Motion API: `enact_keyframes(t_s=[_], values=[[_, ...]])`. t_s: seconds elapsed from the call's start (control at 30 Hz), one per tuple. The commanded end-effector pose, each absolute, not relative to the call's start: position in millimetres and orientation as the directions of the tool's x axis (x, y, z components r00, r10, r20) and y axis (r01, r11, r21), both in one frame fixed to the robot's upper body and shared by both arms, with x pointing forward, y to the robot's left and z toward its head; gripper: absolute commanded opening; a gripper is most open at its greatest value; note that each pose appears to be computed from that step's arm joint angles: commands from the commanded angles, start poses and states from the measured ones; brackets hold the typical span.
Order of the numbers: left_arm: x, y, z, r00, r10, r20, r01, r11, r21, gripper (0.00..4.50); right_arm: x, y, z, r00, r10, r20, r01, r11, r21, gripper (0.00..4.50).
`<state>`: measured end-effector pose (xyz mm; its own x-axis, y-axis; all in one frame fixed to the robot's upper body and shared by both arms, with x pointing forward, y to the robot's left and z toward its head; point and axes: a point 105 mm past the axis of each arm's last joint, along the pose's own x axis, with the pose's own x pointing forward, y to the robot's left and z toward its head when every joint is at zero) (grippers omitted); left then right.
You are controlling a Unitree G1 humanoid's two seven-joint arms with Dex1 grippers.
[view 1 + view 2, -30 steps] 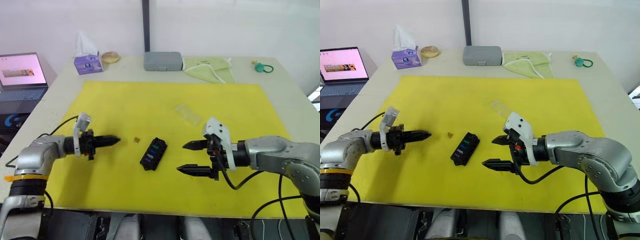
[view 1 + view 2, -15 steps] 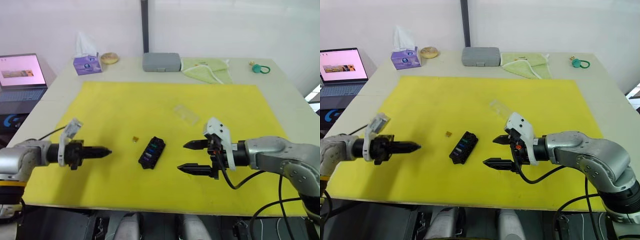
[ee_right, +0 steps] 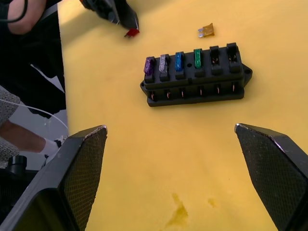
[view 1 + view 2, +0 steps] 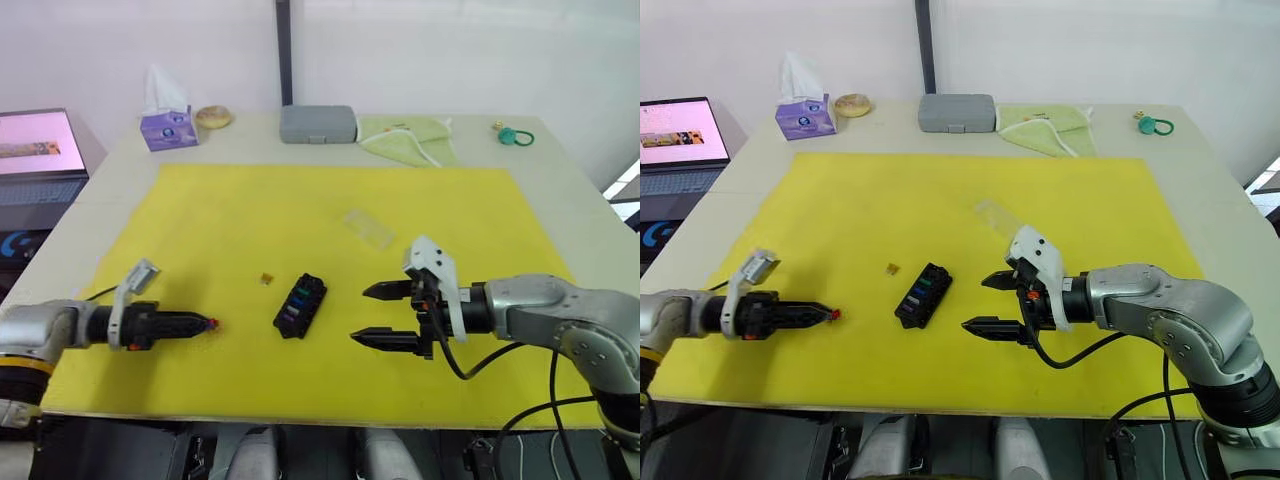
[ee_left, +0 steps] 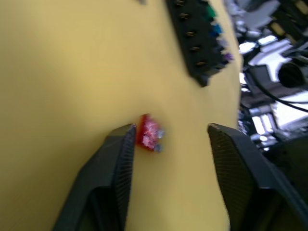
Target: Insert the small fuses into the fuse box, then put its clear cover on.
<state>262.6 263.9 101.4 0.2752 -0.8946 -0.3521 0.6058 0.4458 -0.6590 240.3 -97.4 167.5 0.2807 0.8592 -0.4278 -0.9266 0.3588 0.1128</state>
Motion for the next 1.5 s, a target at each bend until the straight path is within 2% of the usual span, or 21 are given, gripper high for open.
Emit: enact_keyframes(t_s=[0.03,0.27,0.4,0.63,0.7,1.03,1.37,1.47,1.5], values=[[255.2,280.7,96.5,0.3,-0.862,-0.408,0.572,0.505,-0.646,2.46,240.4,-93.7,174.4,0.287,0.868,-0.405,-0.935,0.345,0.076,4.5],[245.6,255.2,94.2,0.258,-0.903,-0.344,0.613,0.428,-0.665,2.46,241.7,-93.8,174.5,0.291,0.866,-0.406,-0.935,0.347,0.07,4.5],[225.8,239.2,91.8,0.235,-0.915,-0.327,0.62,0.4,-0.674,2.46,241.8,-96.4,175.0,0.307,0.86,-0.407,-0.93,0.362,0.063,4.5],[211.7,239.0,97.2,0.398,-0.869,-0.295,0.59,0.489,-0.642,2.46,238.4,-96.7,172.1,0.311,0.864,-0.396,-0.925,0.371,0.083,4.5],[208.8,234.9,94.5,0.407,-0.866,-0.291,0.586,0.492,-0.644,2.46,239.3,-95.1,171.7,0.307,0.867,-0.393,-0.926,0.367,0.086,4.5],[218.6,207.8,78.2,0.439,-0.86,-0.261,0.582,0.493,-0.646,2.46,243.6,-93.2,174.1,0.298,0.87,-0.392,-0.931,0.356,0.083,4.5],[240.3,197.4,76.4,0.481,-0.848,-0.224,0.586,0.501,-0.637,2.46,241.1,-94.6,174.0,0.307,0.866,-0.395,-0.927,0.367,0.083,4.5],[243.5,198.9,69.3,0.493,-0.834,-0.249,0.562,0.523,-0.641,1.65,240.6,-94.2,173.8,0.311,0.865,-0.393,-0.925,0.371,0.083,4.5],[244.9,199.6,67.3,0.502,-0.827,-0.253,0.551,0.531,-0.644,1.15,240.4,-94.1,173.7,0.312,0.865,-0.393,-0.925,0.371,0.083,4.5]])
